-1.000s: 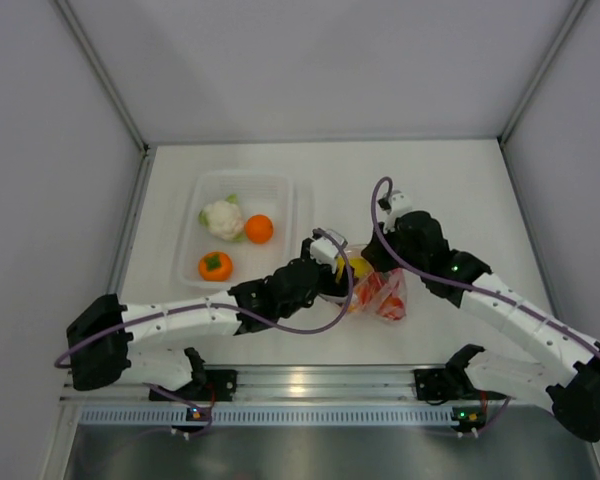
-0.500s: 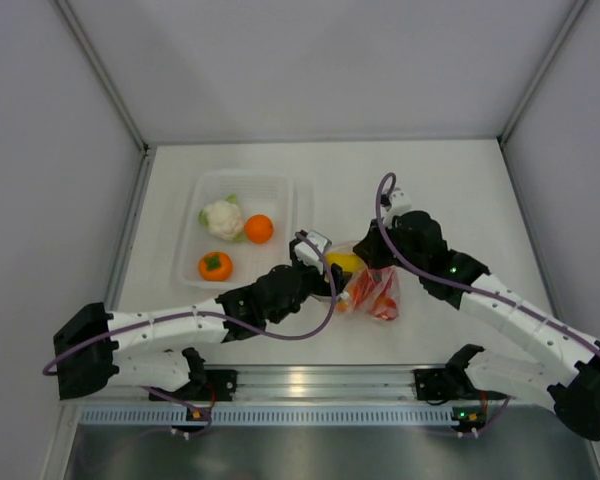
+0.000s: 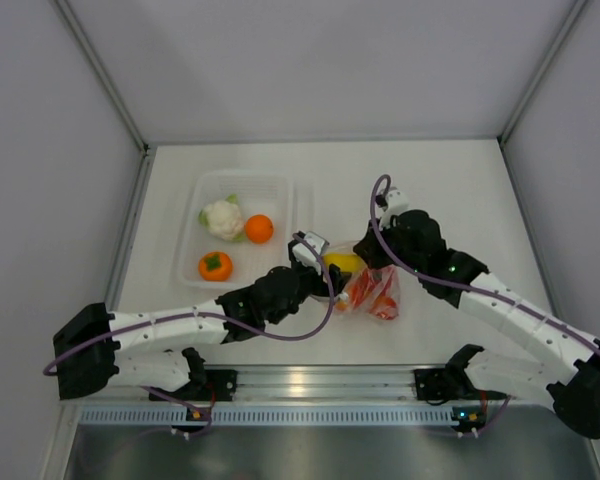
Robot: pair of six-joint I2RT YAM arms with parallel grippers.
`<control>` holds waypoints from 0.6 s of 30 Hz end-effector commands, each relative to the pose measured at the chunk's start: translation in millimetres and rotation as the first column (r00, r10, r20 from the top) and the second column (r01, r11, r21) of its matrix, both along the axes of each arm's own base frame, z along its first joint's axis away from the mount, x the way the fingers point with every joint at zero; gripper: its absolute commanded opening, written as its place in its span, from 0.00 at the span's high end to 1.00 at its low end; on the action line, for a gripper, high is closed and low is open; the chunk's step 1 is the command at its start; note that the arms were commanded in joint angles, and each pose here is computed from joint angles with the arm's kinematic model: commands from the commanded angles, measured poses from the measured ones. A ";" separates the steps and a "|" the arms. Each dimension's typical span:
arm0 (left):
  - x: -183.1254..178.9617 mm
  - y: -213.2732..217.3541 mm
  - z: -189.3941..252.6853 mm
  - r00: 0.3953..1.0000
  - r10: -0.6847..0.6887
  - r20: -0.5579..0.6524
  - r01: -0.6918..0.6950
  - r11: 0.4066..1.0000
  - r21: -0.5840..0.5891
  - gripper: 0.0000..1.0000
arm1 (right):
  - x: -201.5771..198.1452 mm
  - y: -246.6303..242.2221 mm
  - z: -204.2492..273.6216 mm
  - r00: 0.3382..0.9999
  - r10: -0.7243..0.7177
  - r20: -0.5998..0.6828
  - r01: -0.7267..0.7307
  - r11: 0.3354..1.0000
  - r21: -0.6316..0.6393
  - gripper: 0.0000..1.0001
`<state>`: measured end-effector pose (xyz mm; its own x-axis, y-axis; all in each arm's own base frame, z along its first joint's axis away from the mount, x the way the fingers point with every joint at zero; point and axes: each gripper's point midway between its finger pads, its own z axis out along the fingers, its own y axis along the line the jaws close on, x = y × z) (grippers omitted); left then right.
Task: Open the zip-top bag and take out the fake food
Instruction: Pick up the fake fruit from the zipper food storage bag.
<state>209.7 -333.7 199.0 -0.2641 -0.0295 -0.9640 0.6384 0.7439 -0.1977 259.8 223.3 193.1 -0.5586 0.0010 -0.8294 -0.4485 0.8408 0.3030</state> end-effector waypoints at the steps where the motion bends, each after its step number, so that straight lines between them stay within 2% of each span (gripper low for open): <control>1: -6.1 11.2 10.5 1.000 -0.005 0.006 0.005 1.000 -0.018 1.00 | 42.0 -94.8 2.8 0.928 -0.325 0.179 0.362 0.901 -0.240 1.00; 6: -21.8 3.7 -19.7 0.992 -0.114 -0.049 0.118 0.989 0.092 1.00 | 42.6 -93.4 -0.3 0.936 -0.308 0.172 0.343 0.910 -0.235 1.00; 12: -33.7 14.7 -21.7 0.986 -0.161 -0.037 0.163 0.983 0.084 1.00 | 39.0 -87.9 -7.2 0.952 -0.264 0.156 0.293 0.932 -0.213 1.00; 14: -23.9 26.7 -22.5 0.996 -0.075 -0.039 0.078 0.992 0.095 1.00 | 30.0 -73.2 -1.7 0.971 -0.175 0.160 0.201 0.966 -0.163 1.00; 15: -11.1 35.7 -17.3 0.999 0.016 -0.030 -0.013 0.995 0.101 1.00 | 26.6 -65.3 3.7 0.976 -0.128 0.178 0.153 0.979 -0.135 1.00; 16: -4.9 44.2 -27.9 0.996 0.071 -0.050 -0.063 0.987 0.148 1.00 | 19.4 -50.3 6.1 0.981 -0.051 0.185 0.068 0.994 -0.084 1.00; 18: 9.7 51.0 -22.2 0.984 0.168 -0.064 -0.157 0.977 0.145 1.00 | 8.7 -37.1 21.1 0.976 0.014 0.217 -0.012 1.000 -0.009 1.00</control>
